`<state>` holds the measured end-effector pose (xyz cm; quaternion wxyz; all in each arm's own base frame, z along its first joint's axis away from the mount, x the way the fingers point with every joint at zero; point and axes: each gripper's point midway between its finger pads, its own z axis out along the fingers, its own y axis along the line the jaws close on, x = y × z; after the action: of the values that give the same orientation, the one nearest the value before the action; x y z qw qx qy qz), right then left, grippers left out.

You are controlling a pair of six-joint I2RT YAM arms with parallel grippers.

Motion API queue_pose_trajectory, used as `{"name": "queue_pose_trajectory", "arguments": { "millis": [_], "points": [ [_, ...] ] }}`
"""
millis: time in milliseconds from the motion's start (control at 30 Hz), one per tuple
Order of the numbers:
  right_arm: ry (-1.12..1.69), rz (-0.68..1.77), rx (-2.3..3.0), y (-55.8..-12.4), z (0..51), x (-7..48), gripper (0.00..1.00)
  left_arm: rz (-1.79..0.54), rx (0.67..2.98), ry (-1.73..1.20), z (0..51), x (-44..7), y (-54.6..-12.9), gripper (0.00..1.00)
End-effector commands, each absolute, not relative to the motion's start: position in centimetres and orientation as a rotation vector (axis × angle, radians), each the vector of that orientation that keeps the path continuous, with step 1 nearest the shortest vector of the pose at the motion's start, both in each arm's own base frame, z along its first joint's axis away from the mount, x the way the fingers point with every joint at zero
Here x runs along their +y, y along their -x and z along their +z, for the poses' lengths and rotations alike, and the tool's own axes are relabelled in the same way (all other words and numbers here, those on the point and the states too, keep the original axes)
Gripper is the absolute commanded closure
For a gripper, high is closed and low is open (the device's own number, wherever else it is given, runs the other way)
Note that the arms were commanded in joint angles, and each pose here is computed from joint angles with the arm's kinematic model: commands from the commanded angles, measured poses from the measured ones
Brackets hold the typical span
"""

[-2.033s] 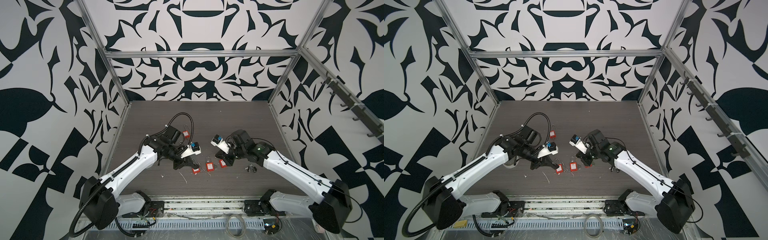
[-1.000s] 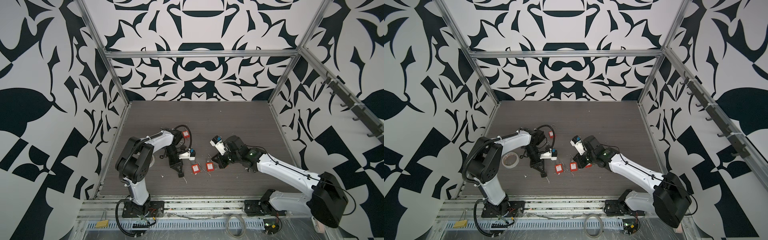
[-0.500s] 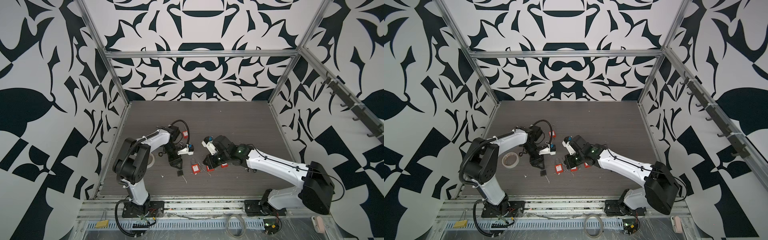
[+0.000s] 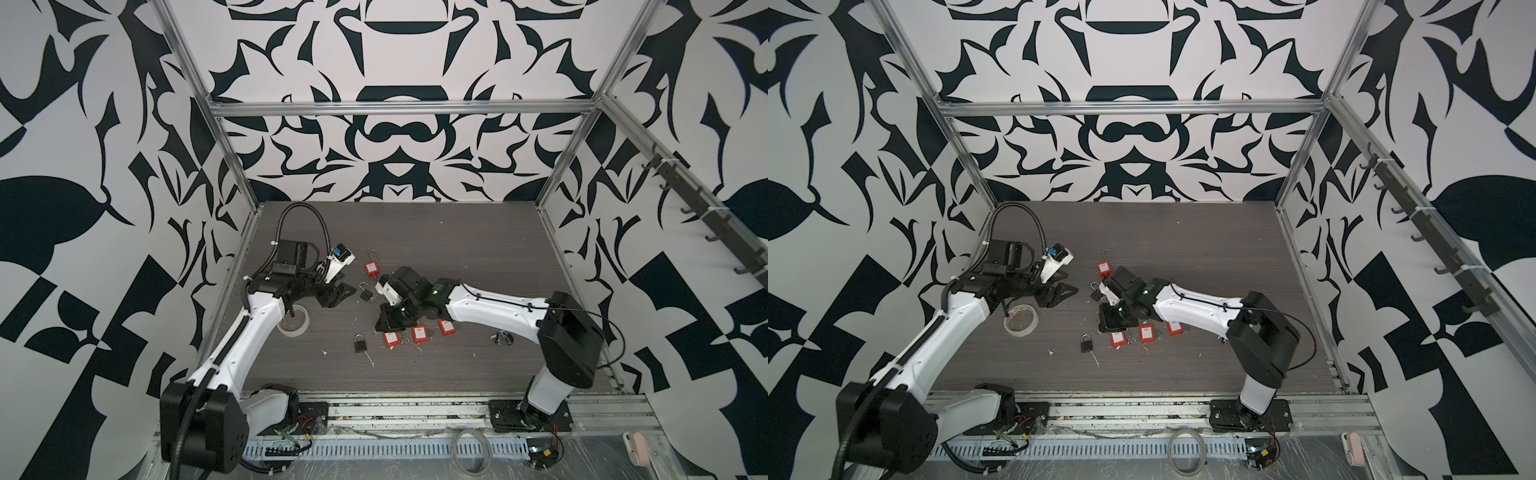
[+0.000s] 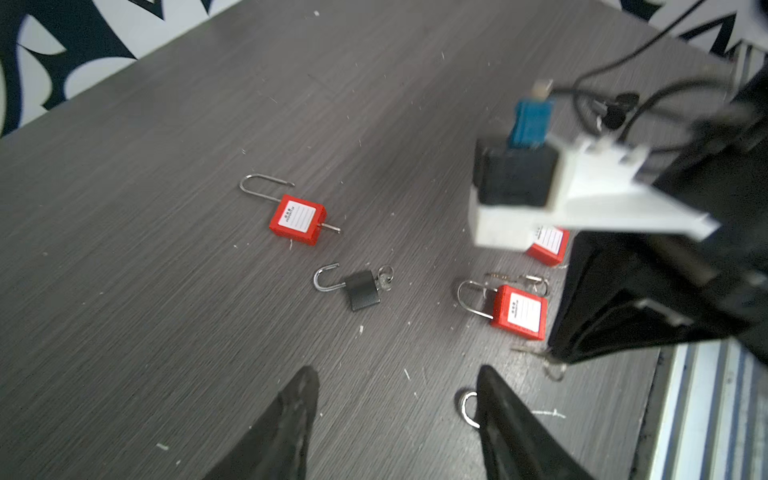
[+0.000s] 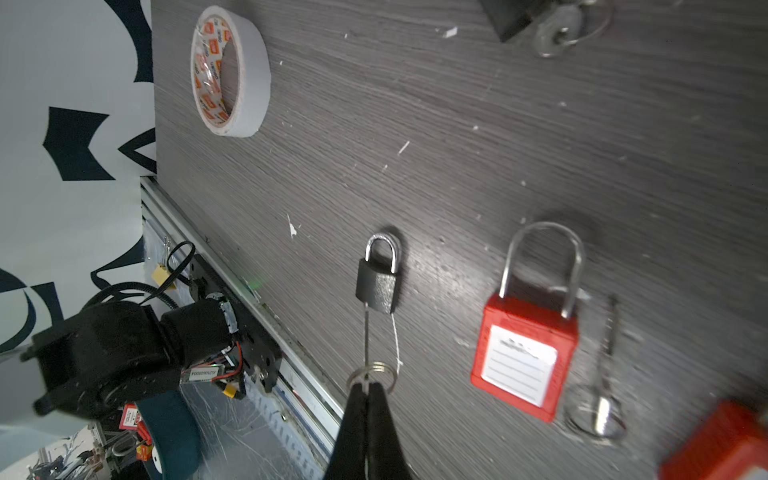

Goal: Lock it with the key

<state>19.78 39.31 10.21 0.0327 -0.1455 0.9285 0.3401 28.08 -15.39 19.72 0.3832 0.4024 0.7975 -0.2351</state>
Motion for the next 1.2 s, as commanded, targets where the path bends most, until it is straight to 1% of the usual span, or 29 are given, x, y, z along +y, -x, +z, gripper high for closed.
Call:
{"name": "queue_pose_trajectory", "arguments": {
  "millis": [0,100,200,500,533,667,733,767,1000,1167],
  "points": [
    [0.403,1.065,2.933,-19.4,10.1,40.5,1.0,-0.72,1.96,-0.9,22.1,-15.8,-28.1,0.37],
    [0.414,1.058,2.98,-19.2,9.1,41.7,1.0,-0.728,1.931,-0.9,22.3,-15.9,-27.4,0.37],
    [0.401,0.991,3.044,-19.2,7.9,41.9,1.0,-0.737,1.915,-0.898,22.1,-15.9,-27.0,0.37],
    [0.351,0.876,3.14,-19.2,6.0,41.5,0.93,-0.734,1.906,-0.895,20.9,-15.8,-26.1,0.37],
    [0.351,0.872,3.147,-19.2,5.9,41.5,0.91,-0.737,1.905,-0.891,20.9,-15.8,-26.0,0.37],
    [0.359,0.851,3.145,-19.3,6.1,41.3,0.76,-0.757,1.896,-0.897,20.8,-16.0,-25.7,0.37],
    [0.372,0.856,3.121,-19.5,6.7,41.3,0.71,-0.763,1.894,-0.899,20.9,-16.0,-25.6,0.37],
    [0.378,0.858,3.104,-19.5,7.1,41.2,0.69,-0.765,1.893,-0.898,20.9,-16.0,-25.6,0.35],
    [0.418,0.689,2.999,-20.6,9.9,38.2,0.64,-0.784,1.876,-0.894,21.2,-16.2,-25.2,0.32],
    [0.419,0.594,3.028,-20.4,9.3,34.7,0.64,-0.813,1.868,-0.899,21.2,-16.4,-24.9,0.31]
  ]
}}
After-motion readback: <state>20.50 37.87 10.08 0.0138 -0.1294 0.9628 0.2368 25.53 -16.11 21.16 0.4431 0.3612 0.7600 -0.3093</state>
